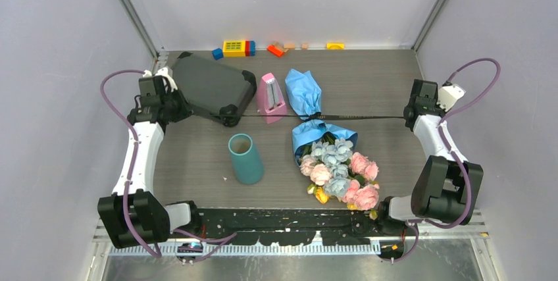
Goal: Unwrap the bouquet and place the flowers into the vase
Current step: Untie the ribbon from the wrapping paper.
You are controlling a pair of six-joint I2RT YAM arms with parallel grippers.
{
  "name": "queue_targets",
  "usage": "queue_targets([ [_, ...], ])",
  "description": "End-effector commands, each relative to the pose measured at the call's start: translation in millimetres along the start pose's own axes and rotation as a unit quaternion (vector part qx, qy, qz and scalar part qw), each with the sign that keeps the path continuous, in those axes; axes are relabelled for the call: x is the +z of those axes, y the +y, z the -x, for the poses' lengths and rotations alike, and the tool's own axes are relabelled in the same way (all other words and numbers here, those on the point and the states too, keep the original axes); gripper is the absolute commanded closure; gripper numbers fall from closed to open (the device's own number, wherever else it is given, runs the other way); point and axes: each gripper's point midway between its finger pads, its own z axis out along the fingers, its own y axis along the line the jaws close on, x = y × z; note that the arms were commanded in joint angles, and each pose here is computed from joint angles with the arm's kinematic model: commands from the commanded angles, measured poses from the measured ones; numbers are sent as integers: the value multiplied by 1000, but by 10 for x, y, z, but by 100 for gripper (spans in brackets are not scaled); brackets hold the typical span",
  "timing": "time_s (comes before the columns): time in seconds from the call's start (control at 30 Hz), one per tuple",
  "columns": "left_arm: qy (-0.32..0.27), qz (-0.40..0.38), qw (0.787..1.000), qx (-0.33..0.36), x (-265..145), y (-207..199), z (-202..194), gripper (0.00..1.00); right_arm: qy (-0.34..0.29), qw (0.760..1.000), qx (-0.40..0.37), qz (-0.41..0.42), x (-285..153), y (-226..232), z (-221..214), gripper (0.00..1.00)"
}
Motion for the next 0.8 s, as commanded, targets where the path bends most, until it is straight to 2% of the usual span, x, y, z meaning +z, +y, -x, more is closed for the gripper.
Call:
queue_targets([
  [0.0,-37,30,999,10,-158,82,217,100,-39,998,46,-22,-25,-130,221,100],
  [0.77,-56,123,991,3,-246,464,283,100,-51,994,68,-63,21,-336,215,100],
])
